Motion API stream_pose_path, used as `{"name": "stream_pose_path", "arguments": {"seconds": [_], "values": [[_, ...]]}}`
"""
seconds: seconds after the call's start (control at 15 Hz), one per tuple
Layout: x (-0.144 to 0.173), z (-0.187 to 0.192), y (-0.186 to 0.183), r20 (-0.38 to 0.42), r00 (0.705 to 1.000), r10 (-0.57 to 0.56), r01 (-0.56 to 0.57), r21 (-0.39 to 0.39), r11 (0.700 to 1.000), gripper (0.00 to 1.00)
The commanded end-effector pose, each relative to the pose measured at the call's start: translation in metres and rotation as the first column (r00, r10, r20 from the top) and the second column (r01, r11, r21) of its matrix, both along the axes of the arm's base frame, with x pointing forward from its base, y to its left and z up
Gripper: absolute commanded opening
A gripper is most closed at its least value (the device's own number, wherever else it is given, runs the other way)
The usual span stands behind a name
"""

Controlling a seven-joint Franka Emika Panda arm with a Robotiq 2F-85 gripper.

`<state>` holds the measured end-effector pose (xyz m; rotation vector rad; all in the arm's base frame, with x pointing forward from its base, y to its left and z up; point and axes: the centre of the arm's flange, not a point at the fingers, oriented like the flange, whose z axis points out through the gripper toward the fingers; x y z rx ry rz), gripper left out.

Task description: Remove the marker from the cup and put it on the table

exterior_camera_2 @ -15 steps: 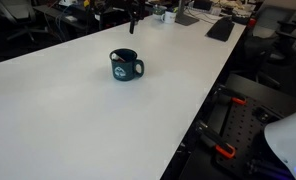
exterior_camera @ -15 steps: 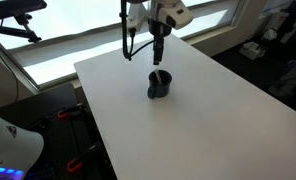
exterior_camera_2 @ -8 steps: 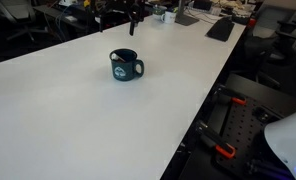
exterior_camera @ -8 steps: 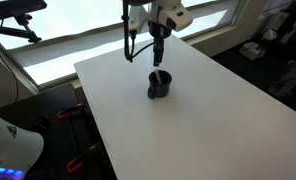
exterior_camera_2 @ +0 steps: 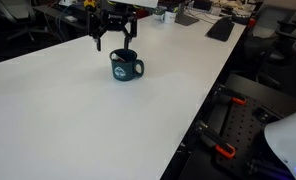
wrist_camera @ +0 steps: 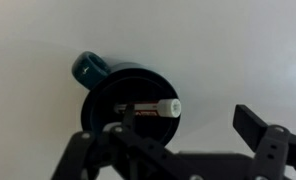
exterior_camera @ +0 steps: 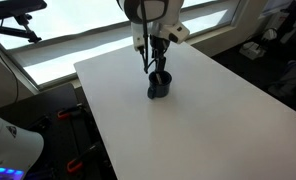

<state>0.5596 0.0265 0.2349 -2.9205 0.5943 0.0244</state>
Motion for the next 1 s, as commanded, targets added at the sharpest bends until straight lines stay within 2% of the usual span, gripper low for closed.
{"name": "stream_pose_path", "arguments": {"seconds": [0.0,0.07,0.2,0.27,0.73,0.93], "values": [[0.014,-0.015,0.009,0.010,0.997,0.071,-0.071,0.000,0.997,1.00],[0.015,-0.018,0.011,0.008,0.997,0.081,-0.081,0.000,0.997,0.98],[0.017,-0.022,0.014,0.009,0.995,0.103,-0.103,0.000,0.995,0.73],[0.018,-0.023,0.015,0.012,0.993,0.114,-0.114,0.000,0.993,0.68],[0.020,-0.024,0.016,0.019,0.989,0.147,-0.147,-0.003,0.989,0.12],[0.023,-0.014,0.016,0.036,0.988,0.148,-0.148,-0.002,0.989,0.06]]}}
